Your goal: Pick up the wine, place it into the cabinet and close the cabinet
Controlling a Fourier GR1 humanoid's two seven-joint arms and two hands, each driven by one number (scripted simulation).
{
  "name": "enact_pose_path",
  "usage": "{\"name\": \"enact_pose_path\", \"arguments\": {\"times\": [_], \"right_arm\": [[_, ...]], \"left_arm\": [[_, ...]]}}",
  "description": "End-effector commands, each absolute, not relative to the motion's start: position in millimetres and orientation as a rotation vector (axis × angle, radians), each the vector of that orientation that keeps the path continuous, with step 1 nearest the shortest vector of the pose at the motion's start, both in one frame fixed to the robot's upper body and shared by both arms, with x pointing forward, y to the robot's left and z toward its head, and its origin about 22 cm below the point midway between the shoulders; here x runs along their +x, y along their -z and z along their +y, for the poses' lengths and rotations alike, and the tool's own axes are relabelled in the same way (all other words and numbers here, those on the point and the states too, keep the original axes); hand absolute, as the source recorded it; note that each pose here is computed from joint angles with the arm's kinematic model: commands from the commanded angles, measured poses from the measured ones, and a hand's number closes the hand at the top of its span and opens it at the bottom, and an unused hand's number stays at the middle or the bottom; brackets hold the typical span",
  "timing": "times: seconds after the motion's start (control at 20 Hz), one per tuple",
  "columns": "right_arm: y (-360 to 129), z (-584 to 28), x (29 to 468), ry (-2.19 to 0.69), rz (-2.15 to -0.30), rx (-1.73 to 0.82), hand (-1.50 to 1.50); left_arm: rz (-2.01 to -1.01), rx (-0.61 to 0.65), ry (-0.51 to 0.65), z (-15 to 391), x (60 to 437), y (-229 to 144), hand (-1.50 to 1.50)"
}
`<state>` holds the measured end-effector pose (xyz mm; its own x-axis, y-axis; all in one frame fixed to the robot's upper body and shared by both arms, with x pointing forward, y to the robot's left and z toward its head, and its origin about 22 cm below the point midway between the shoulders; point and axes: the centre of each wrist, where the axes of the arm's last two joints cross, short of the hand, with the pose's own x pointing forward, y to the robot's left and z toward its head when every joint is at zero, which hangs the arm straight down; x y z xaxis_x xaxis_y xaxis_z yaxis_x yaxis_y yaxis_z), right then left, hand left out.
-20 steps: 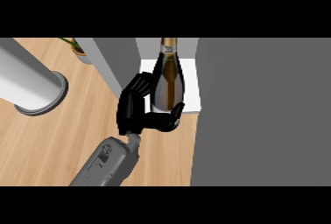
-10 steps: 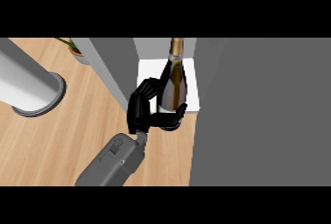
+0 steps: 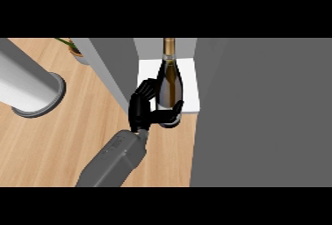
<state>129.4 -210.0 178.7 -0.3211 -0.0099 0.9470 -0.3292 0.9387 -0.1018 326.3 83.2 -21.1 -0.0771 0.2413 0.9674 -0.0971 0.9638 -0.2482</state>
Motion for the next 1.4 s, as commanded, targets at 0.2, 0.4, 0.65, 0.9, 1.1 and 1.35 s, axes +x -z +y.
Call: {"name": "enact_pose_path", "arguments": {"times": [0.2,0.4,0.65,0.9,1.1,1.35], "right_arm": [[-197.6,-218.5,89.1,-0.296,-1.910,0.342,-1.50],[-198.1,-223.0,92.1,-0.319,-1.937,0.347,-1.50],[-201.8,-218.2,83.5,-0.339,-1.909,0.370,-1.50],[-194.2,-215.7,100.4,-0.316,-1.907,0.378,-1.50],[-190.7,-217.9,97.9,-0.307,-1.934,0.355,-1.50],[-190.6,-214.9,90.7,-0.299,-1.921,0.388,-1.50]], "left_arm": [[-1.601,-0.103,-0.318,81.3,338.7,23.3,1.50],[-1.577,-0.111,-0.322,81.8,370.9,2.3,1.50],[-1.597,-0.064,-0.355,79.6,392.4,-19.4,1.50],[-1.600,-0.054,-0.338,70.4,405.0,-38.3,1.50],[-1.646,0.030,-0.322,80.0,411.8,-31.1,1.50],[-1.641,0.175,-0.290,81.6,422.5,-41.0,1.50]]}}
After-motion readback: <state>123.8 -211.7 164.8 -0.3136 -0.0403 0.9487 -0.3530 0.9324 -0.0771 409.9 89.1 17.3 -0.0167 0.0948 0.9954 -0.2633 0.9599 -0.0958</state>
